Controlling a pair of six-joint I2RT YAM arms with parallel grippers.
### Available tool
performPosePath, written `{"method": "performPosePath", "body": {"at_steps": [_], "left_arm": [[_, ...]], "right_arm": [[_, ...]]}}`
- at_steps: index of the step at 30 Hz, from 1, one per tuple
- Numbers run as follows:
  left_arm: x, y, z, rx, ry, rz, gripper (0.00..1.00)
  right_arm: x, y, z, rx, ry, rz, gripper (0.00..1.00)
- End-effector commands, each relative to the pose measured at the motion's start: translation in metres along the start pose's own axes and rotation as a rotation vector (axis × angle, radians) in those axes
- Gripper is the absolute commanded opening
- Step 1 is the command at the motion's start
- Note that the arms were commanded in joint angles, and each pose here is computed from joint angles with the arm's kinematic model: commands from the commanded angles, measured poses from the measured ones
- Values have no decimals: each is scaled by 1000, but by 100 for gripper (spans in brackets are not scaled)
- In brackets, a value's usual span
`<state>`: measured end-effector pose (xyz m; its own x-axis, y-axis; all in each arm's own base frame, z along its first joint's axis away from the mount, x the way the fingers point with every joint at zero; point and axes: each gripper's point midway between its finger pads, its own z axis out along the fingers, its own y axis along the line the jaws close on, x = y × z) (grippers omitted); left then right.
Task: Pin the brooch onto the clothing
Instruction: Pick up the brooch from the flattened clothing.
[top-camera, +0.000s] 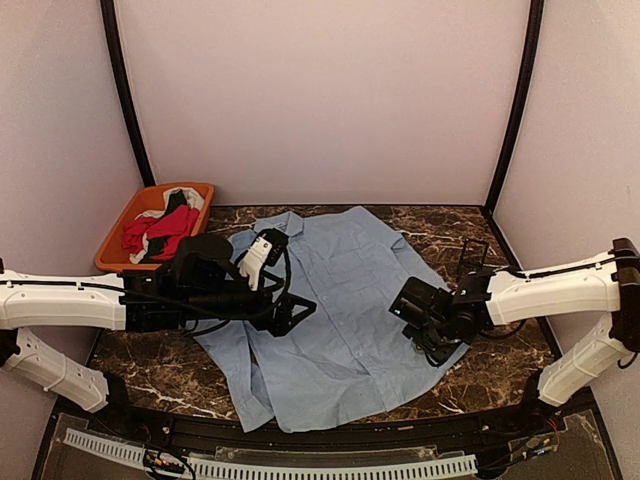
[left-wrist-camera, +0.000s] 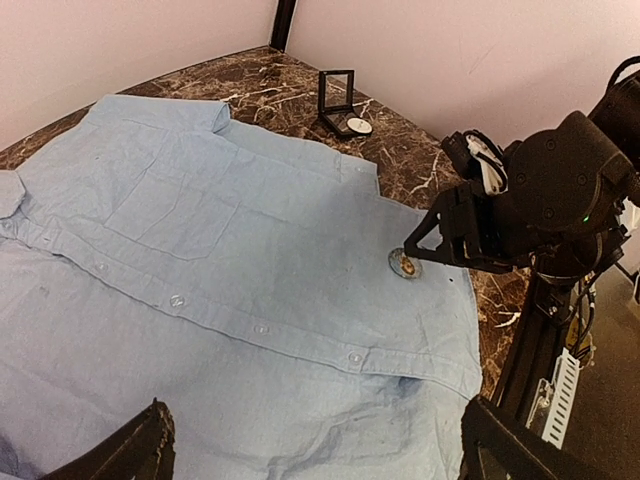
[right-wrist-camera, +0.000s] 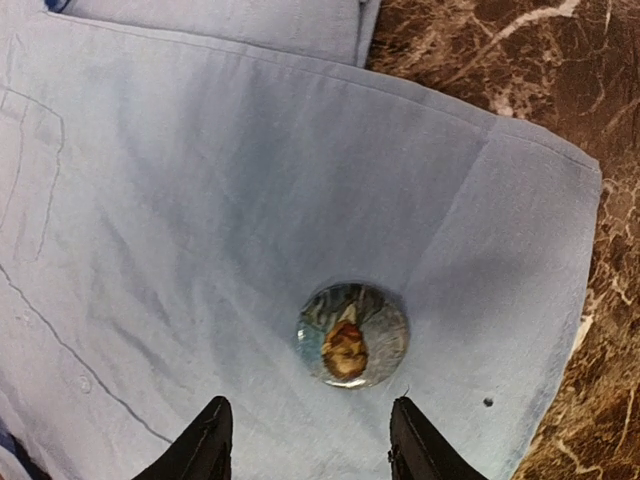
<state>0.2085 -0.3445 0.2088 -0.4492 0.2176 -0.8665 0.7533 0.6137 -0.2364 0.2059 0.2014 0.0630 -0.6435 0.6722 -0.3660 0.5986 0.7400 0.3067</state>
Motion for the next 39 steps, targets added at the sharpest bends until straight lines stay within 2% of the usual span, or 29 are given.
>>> {"method": "performPosePath", "body": {"at_steps": [1,8,29,36,39], "left_arm": [[10,5,-4,-20,17,-5,100],[16,7,-5,-28,19,-21,100],[18,12,-7,-46,16,-24,100],[17,12,-9,-51,16,-18,100],[15,12,-10,-52,13,-15,100]], "right_arm": [[-1,-9,9,22,-3,11,52],[5,-4,26,104,37,-44,55],[13,-23,53,212,134,-41,55],[4,-23,46,190,117,-16,51],[4,-24,43,198,124,-21,41]]}}
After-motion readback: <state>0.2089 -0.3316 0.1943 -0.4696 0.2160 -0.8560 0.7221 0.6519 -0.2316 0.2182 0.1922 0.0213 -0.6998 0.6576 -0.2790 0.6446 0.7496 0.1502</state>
